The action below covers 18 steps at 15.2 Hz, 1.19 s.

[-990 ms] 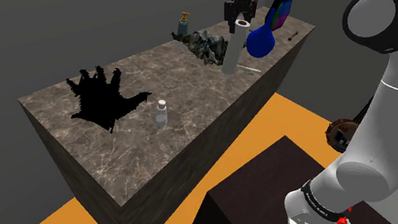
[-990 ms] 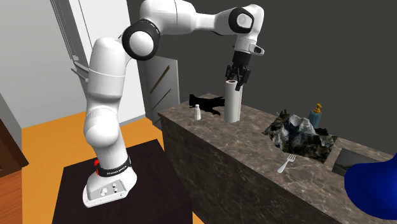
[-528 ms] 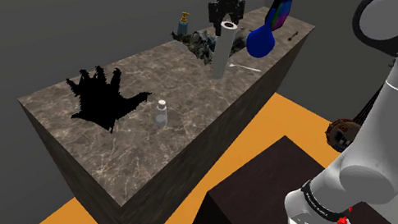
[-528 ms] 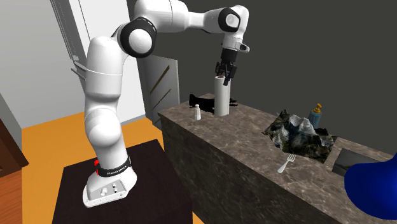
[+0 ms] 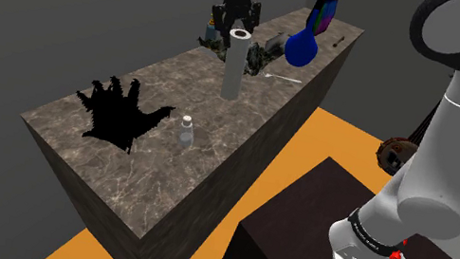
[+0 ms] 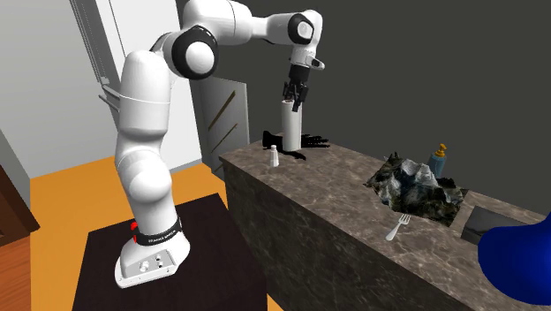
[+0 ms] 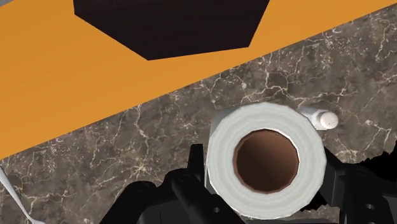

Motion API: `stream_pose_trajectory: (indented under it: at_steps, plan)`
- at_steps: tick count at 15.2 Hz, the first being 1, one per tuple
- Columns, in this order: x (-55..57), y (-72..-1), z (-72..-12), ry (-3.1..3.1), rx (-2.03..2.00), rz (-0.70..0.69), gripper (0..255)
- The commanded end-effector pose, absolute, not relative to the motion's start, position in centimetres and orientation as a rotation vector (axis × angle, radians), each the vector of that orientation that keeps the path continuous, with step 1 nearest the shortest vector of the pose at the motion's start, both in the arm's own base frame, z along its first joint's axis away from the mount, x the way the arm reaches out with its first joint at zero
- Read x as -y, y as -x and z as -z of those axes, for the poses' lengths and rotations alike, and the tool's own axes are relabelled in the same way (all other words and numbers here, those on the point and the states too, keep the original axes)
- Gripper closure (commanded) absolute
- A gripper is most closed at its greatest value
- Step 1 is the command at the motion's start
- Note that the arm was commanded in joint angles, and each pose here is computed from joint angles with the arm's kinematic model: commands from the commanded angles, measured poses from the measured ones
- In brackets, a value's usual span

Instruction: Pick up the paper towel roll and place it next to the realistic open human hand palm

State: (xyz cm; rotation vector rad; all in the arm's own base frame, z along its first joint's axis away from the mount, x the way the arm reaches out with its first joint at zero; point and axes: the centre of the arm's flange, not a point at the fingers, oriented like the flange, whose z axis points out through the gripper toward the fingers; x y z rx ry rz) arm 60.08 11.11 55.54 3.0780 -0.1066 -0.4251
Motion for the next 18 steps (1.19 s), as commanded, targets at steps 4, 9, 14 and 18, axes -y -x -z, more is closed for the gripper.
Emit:
stream_pose_trajectory:
  at_steps: [4,9,14,18]
  plan:
    - [-17.7,-59.5,-55.6,-3.078,0.109,0.425,255]
    - [-24.2,-58.9,-55.6,-3.078,0.109,0.425,255]
    - [-30.8,-58.4,-55.6,-3.078,0.109,0.425,255]
    - [-34.1,-58.1,-55.1,-3.078,0.109,0.425,255]
